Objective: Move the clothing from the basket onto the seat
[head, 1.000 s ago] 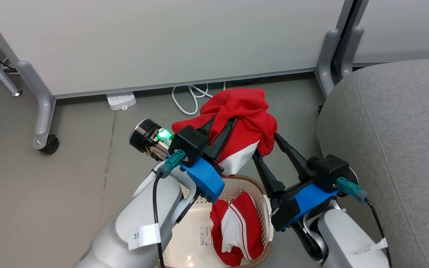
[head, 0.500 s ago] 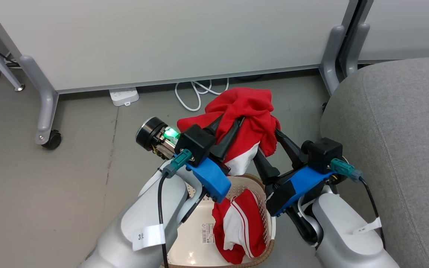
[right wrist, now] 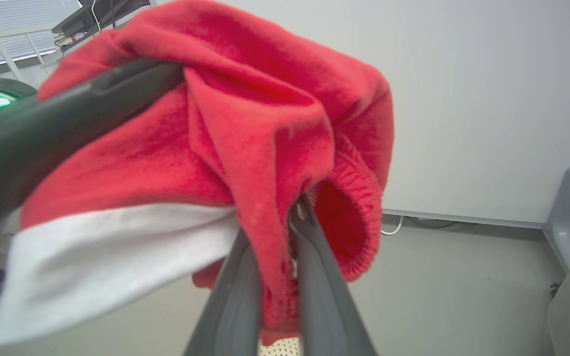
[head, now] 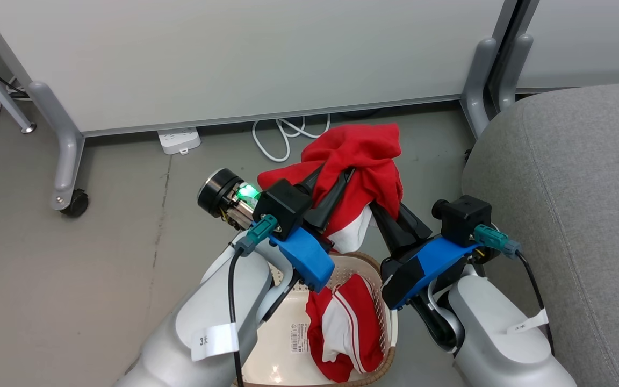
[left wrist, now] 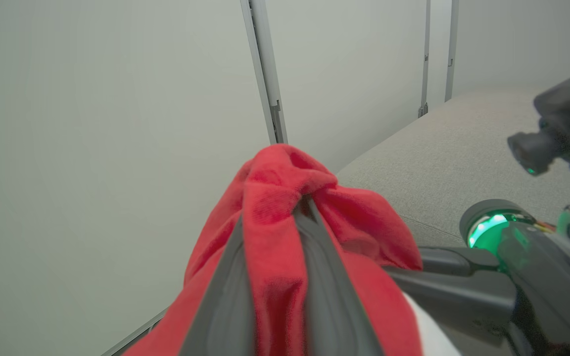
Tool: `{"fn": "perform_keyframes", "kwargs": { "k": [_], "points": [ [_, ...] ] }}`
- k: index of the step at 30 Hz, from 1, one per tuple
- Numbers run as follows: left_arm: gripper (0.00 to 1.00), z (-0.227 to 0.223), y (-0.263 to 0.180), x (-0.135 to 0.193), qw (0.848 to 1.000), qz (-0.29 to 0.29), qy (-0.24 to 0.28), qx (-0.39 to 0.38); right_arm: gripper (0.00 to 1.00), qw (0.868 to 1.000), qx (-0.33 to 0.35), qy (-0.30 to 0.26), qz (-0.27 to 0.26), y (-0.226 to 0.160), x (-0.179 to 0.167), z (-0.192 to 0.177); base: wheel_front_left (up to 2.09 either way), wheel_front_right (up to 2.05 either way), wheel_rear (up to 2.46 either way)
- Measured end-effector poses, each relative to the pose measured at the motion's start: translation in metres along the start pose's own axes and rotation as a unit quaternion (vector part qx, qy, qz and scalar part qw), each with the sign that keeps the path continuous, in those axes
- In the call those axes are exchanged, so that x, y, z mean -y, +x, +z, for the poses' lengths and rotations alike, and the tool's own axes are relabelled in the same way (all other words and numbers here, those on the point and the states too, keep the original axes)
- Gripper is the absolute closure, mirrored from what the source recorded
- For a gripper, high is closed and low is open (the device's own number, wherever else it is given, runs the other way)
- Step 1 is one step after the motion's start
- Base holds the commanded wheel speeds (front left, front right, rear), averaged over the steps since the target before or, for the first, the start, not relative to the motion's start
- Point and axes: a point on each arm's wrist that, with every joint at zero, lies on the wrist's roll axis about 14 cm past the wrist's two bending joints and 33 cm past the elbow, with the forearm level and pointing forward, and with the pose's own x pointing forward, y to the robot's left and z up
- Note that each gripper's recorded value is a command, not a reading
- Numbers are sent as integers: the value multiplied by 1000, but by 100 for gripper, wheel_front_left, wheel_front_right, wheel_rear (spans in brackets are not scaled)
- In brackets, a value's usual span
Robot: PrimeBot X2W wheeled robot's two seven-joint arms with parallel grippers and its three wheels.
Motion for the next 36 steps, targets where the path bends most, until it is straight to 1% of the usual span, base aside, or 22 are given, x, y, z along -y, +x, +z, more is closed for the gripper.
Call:
{"fn": "perform_keyframes", "kwargs": {
  "k": [15, 16, 26, 36],
  "points": [
    [100, -1, 1, -2, 1000, 1, 2, 0, 100, 1000, 2, 1, 1, 1, 0, 1, 0, 0, 0],
    [0, 3, 1, -4, 1000, 4, 2, 5, 100, 1000, 2, 1, 1, 1, 0, 1, 0, 0, 0],
    [0, 8, 3, -7, 1000, 7, 16, 11, 100, 1000, 5, 0, -2, 0, 2, 3, 0, 0, 0],
    [0, 2, 8, -4, 1000, 0, 13, 7, 100, 1000, 7, 1, -16, -3, 12, 4, 0, 0, 0]
  ]
}}
